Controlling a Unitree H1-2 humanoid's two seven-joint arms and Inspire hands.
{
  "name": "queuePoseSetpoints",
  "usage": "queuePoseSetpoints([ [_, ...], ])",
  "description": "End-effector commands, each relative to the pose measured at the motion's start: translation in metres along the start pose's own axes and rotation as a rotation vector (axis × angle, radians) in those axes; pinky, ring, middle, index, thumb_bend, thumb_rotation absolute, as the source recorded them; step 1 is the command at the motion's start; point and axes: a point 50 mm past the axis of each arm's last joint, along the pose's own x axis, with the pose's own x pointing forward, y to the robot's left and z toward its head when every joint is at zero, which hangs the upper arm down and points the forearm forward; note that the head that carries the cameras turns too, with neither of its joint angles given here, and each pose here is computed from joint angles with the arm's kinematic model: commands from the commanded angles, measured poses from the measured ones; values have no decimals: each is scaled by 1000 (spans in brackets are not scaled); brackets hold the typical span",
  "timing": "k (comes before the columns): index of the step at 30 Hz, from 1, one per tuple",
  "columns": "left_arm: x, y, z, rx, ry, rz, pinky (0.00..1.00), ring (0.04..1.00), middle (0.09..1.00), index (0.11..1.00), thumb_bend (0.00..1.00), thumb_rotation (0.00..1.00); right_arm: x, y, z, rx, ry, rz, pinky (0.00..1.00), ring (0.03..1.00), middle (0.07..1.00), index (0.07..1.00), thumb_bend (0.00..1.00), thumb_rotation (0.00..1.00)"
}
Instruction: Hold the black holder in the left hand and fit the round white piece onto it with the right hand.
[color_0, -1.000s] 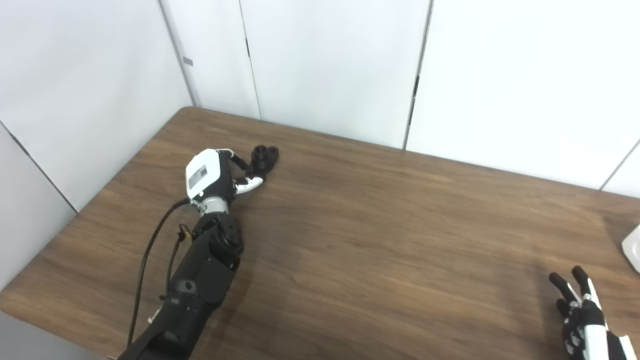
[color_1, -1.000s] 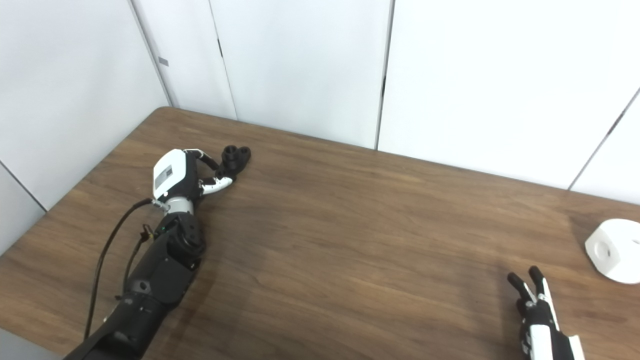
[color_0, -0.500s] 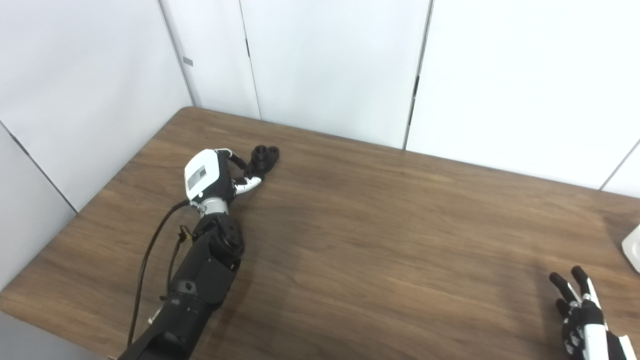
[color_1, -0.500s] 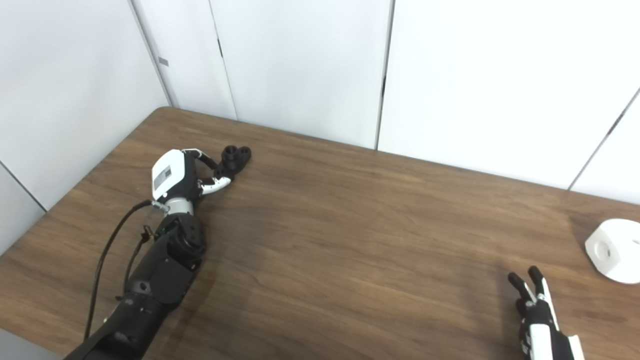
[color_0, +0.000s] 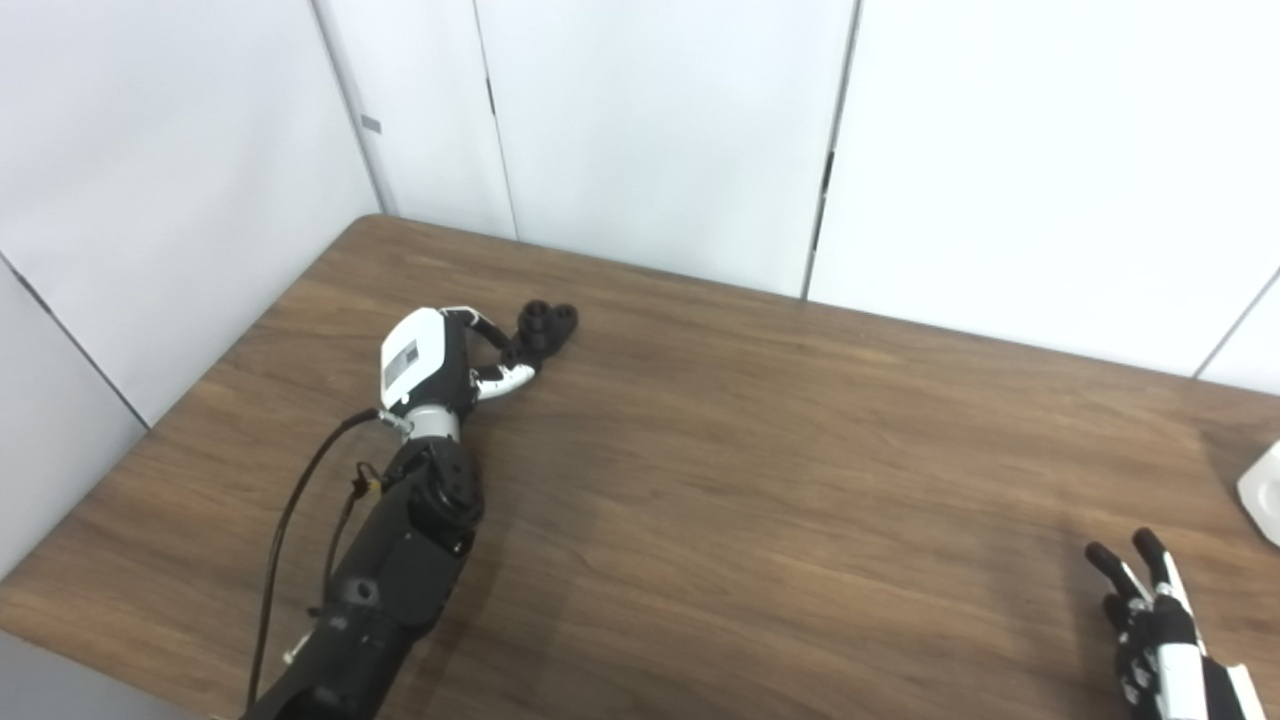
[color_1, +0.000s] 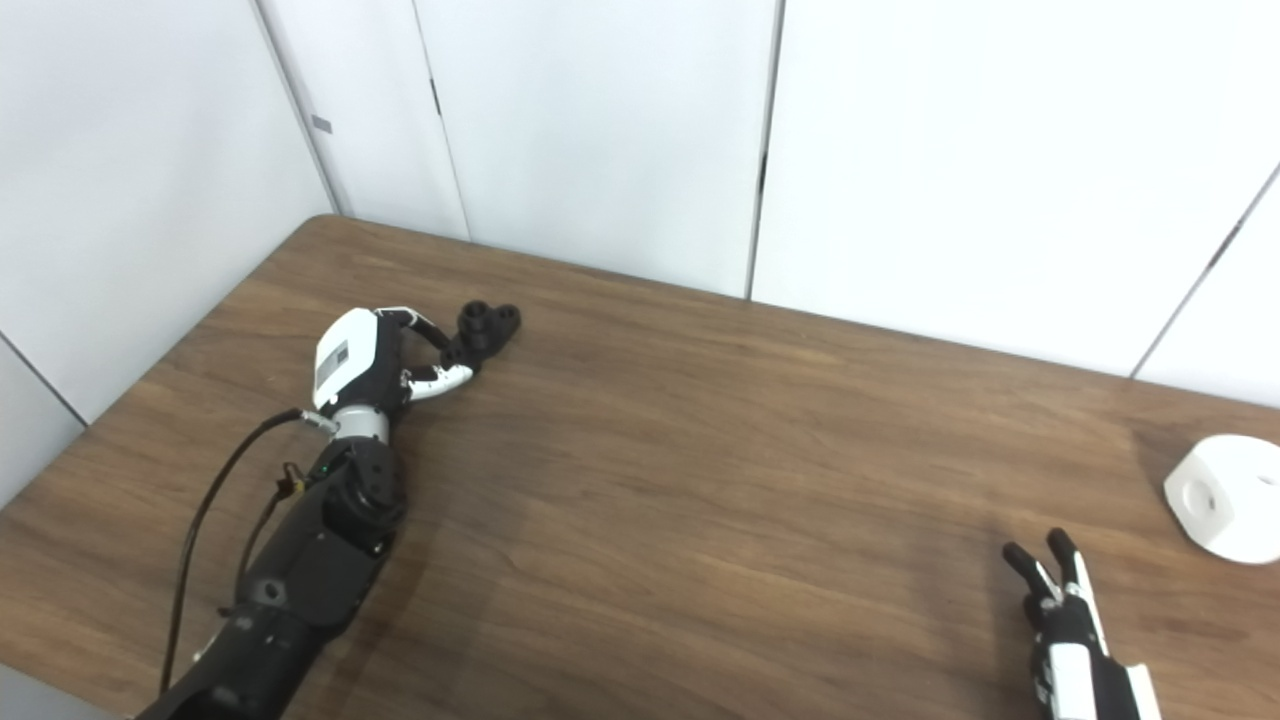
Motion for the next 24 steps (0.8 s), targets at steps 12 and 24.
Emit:
queuePoseSetpoints([
  [12, -68, -22, 52, -1, -260, -320, 769, 857, 790, 488, 517, 42, -32, 9, -5, -16, 44, -4, 1000, 1000, 900, 1000, 627, 1000],
  [24, -140, -44, 79, 56, -498, -556, 755, 842, 794, 487, 519, 45, -29, 24, 8, -26, 36, -26, 1000, 988, 879, 1000, 603, 1000],
])
